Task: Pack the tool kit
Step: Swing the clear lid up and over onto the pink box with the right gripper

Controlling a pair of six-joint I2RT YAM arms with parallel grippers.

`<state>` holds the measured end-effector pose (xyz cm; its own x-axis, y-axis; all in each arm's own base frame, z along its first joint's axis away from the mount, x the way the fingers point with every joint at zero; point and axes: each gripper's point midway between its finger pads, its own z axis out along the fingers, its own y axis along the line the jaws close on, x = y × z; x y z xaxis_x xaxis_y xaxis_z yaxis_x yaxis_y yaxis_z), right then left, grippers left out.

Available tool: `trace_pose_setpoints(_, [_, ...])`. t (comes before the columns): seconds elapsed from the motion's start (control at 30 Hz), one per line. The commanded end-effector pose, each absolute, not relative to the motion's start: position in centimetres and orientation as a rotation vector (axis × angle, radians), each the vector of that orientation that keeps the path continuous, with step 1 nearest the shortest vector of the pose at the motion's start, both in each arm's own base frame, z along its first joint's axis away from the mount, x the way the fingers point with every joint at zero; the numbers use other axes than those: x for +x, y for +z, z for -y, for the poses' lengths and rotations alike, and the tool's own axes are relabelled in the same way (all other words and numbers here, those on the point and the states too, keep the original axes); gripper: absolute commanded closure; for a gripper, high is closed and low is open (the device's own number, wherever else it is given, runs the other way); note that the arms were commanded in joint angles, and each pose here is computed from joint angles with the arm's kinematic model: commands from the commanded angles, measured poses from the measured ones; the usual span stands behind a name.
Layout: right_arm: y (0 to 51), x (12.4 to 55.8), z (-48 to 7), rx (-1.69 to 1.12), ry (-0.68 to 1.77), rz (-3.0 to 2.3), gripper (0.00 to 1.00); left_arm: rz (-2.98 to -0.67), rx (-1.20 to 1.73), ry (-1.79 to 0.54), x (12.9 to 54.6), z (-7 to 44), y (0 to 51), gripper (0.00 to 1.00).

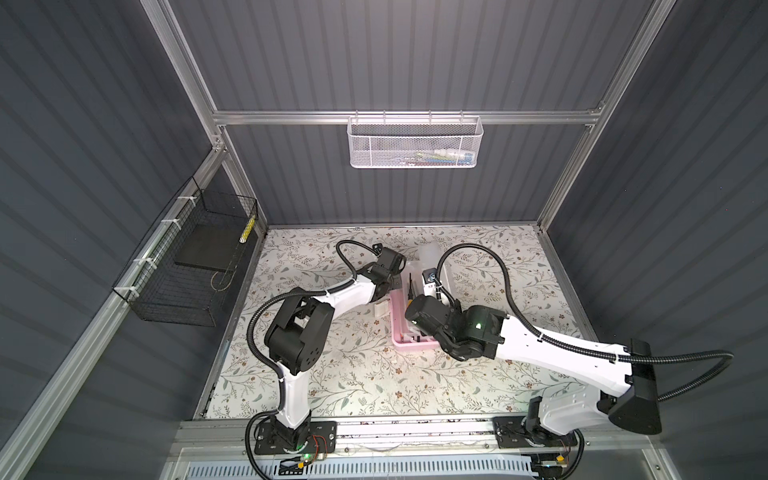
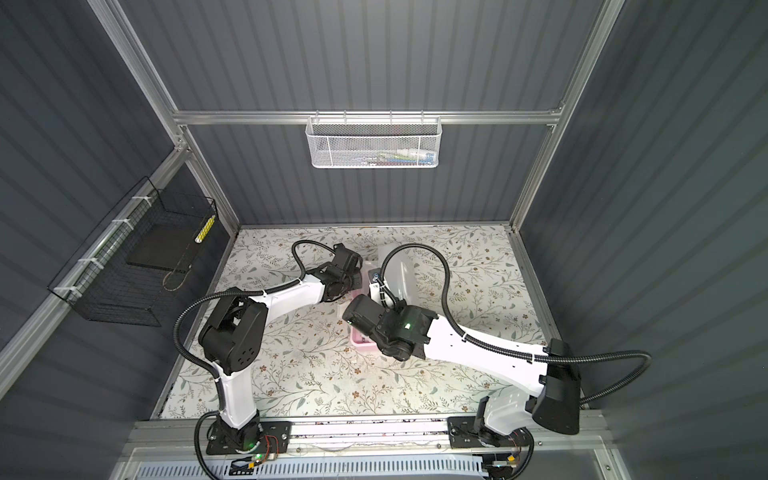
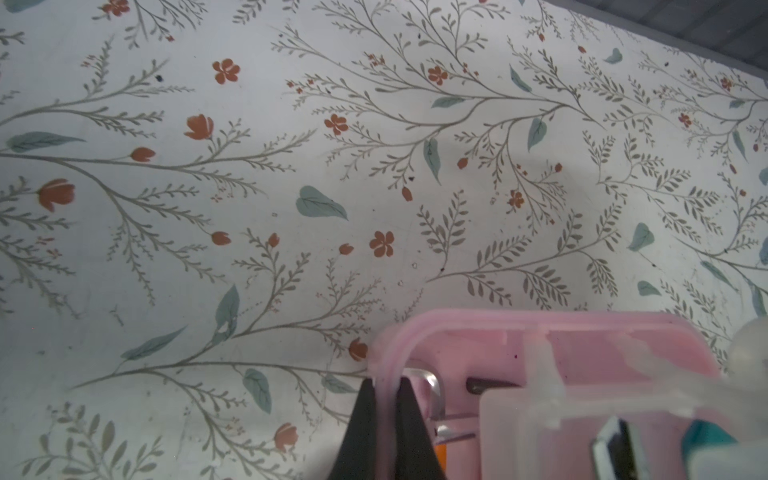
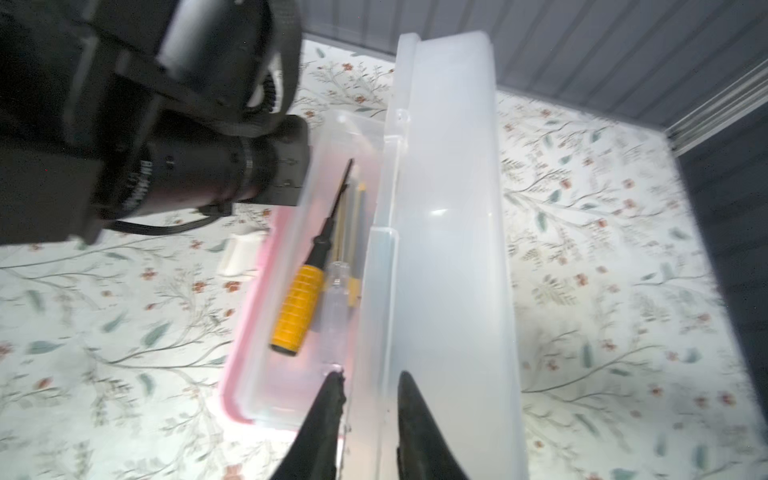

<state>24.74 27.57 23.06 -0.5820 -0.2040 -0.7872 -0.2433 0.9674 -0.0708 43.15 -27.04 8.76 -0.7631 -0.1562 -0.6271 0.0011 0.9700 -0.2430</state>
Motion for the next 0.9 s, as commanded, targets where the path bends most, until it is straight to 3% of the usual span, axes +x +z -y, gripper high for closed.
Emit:
trace_pose_setpoints(0.0, [24.3,23.8,-30.2,-0.354,0.258,-2.212,0.67,-2.386,-0.100,-0.367,43.3,29.0,10.8,1.00])
trace_pose_setpoints(0.47, [28.0,21.5,-31.0,-0.419,0.642,-2.151,0.54,-2.365,-0.200,-0.269,44.1,26.1,11.3,1.00])
trace_pose_setpoints(0.87, [28.1,24.2,-21.9,-0.100,0.604,-2.178,0.50,-2.375,-0.186,-0.300,43.9,26.2,11.1,1.00])
